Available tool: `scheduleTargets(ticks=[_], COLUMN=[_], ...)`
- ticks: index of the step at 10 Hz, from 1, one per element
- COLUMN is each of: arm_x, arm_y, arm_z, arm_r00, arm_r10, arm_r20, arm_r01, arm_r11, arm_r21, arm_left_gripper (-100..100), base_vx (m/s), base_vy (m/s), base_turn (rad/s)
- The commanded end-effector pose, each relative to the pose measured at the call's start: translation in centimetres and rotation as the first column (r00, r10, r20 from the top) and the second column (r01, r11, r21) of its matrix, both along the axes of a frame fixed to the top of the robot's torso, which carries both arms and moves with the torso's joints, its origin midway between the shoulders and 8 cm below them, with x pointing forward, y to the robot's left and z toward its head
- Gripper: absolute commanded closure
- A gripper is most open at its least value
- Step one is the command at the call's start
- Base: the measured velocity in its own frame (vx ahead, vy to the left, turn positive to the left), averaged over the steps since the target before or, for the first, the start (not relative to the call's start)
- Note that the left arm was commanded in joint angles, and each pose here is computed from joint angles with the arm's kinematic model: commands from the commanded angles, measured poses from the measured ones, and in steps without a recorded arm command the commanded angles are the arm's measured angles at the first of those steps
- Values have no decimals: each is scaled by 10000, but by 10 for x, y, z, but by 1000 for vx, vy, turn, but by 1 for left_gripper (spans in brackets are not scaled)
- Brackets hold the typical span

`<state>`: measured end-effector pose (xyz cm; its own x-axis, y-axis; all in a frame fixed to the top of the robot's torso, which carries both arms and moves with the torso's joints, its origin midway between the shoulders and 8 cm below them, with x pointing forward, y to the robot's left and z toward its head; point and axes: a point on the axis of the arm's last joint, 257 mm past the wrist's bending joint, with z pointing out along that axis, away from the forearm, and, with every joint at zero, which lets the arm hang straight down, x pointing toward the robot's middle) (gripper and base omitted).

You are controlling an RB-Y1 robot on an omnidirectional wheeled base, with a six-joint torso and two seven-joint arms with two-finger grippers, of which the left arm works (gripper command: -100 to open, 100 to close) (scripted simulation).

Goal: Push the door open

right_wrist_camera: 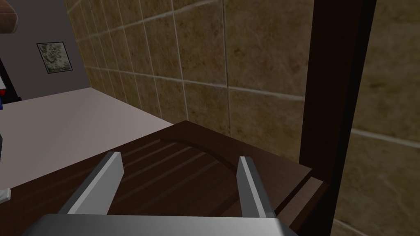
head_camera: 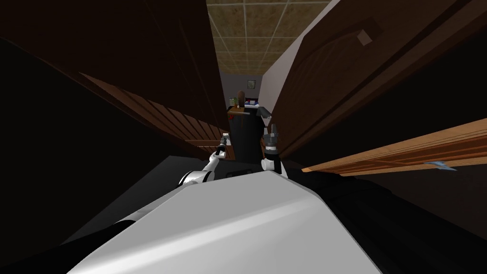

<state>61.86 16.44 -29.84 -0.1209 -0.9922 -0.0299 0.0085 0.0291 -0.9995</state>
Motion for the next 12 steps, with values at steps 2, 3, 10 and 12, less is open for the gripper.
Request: scheduleTargets(ticks=[2, 3, 10, 12], arm_x=[2, 2, 4, 4], arm_y=[18, 24, 63, 67], arm_z=[0, 0, 1, 1], arm_r00=[9996, 9993, 9946, 9939], arm_r10=[277, 370, 1036, 1104], arm_r20=[2, 2, -2, -2], arm_r01=[-277, -370, -1036, -1104], arm_r11=[9996, 9993, 9946, 9939], arm_r21=[49, 59, 71, 67], arm_left_gripper=[100, 100, 100, 100], base_vx=[138, 157, 130, 152], base_vy=[-80, -74, -66, -89], base_turn=[43, 41, 27, 63])
